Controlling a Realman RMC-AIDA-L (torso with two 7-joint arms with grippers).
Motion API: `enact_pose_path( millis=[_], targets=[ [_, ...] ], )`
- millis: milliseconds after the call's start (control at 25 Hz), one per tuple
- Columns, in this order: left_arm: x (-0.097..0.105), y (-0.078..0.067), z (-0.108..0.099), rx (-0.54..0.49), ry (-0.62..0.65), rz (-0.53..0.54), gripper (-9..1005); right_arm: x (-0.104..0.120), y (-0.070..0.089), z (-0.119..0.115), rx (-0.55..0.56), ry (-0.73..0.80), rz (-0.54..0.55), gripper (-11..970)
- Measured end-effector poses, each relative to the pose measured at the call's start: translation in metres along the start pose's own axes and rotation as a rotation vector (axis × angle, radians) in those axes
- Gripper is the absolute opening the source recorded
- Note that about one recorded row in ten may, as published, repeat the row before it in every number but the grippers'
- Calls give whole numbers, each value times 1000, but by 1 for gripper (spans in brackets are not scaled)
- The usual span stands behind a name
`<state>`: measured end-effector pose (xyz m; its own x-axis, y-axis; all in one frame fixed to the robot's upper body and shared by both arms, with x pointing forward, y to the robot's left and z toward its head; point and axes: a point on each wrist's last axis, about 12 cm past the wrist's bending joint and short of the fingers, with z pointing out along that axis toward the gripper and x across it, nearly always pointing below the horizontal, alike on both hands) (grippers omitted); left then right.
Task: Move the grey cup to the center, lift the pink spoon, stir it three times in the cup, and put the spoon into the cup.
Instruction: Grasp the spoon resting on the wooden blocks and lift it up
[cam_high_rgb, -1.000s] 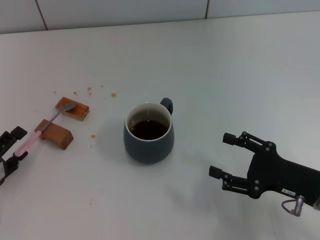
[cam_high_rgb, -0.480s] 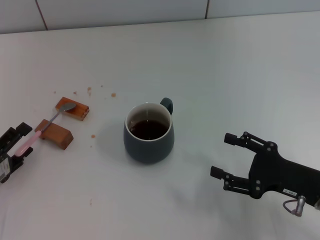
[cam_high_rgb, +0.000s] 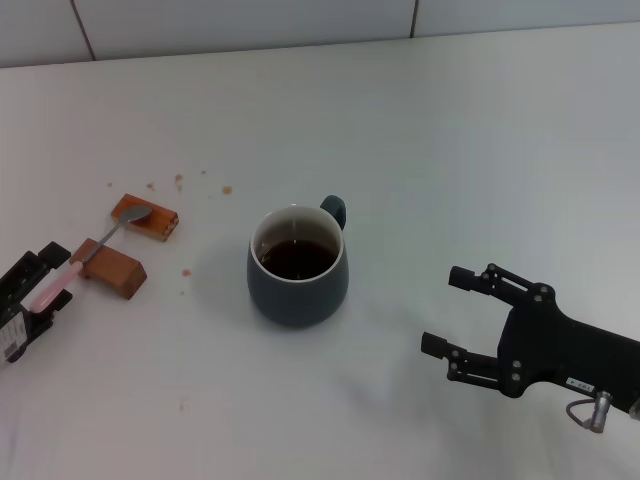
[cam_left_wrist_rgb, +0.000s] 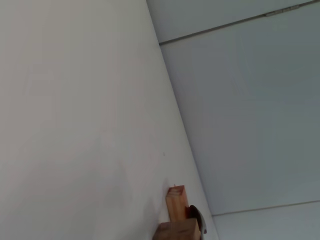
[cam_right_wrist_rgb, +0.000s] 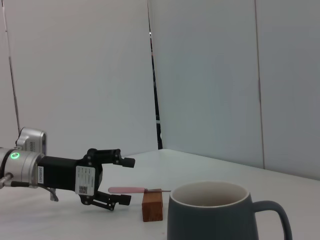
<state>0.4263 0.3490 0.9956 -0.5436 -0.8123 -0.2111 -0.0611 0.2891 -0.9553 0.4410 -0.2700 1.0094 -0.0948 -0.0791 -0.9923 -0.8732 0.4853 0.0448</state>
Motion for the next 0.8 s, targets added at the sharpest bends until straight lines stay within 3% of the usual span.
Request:
enact_pose_path(
  millis=[400,800],
  targets=[
    [2,0,3,-1,5,-2,680,0,0,0,0,0,-2,839],
    [3,1,4,-10,8,-4,617,-1,0,0,-4,-4,-1,839]
  ],
)
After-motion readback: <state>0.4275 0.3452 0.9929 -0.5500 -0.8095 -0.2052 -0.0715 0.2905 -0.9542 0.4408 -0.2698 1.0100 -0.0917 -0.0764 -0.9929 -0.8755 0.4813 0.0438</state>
